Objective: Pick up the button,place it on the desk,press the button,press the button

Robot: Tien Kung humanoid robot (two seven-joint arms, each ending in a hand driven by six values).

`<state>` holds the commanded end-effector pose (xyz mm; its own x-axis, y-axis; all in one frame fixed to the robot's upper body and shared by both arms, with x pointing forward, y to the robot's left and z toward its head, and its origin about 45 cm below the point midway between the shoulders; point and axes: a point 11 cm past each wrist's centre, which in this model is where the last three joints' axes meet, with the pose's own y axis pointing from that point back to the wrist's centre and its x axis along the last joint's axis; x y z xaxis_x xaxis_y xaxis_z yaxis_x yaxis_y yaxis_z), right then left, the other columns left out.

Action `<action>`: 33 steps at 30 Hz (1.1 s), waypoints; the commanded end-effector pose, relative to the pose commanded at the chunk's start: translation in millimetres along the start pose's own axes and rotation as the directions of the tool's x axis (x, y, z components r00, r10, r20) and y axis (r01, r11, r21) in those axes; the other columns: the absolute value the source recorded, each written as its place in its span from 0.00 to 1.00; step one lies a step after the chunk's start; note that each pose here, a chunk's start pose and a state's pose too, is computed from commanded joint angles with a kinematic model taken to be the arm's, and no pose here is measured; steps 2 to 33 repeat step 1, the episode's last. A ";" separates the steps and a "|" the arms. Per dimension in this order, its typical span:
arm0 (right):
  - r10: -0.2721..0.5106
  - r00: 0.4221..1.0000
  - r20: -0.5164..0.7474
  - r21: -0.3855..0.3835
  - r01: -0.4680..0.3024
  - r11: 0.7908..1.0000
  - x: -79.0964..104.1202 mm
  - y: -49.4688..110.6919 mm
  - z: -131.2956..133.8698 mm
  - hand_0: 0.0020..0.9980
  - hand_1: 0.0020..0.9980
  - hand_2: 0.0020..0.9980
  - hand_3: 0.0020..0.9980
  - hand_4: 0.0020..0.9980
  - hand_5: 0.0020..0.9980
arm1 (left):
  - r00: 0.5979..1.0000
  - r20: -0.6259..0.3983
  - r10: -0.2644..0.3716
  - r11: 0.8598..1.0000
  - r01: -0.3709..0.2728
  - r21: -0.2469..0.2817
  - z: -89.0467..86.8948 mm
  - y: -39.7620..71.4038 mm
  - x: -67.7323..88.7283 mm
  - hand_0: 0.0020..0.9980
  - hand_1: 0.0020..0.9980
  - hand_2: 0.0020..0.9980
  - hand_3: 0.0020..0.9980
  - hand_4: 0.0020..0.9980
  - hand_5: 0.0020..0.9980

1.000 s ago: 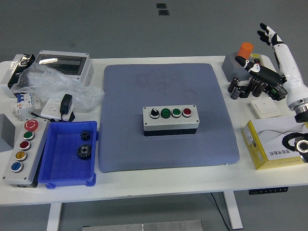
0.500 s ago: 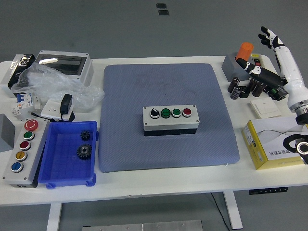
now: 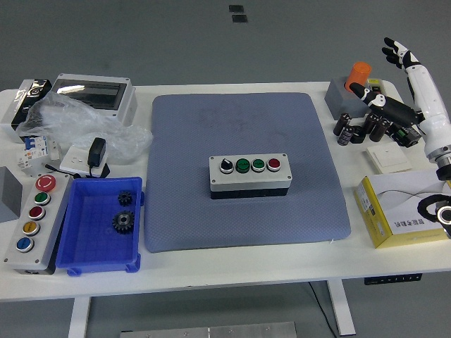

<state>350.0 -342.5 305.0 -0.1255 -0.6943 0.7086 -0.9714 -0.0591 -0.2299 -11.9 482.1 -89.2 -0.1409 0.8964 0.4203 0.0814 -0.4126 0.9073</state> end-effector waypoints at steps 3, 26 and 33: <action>0.001 1.000 0.000 0.000 -0.001 1.000 0.2 0.1 0.2 0.93 0.90 0.91 0.96 1.00 0.69 | 1.000 0.000 0.000 1.000 0.000 0.000 0.1 0.0 0.3 0.67 0.70 0.63 0.64 0.65 0.36; 0.001 1.000 0.000 0.000 -0.001 1.000 0.2 0.1 0.2 0.93 0.90 0.91 0.96 1.00 0.69 | 1.000 0.000 0.000 1.000 0.000 0.000 0.1 0.0 0.3 0.67 0.70 0.63 0.64 0.65 0.36; 0.001 1.000 0.000 0.000 -0.001 1.000 0.2 0.1 0.2 0.93 0.90 0.91 0.96 1.00 0.69 | 1.000 0.000 0.000 1.000 0.000 0.000 0.1 0.0 0.3 0.67 0.70 0.63 0.64 0.65 0.36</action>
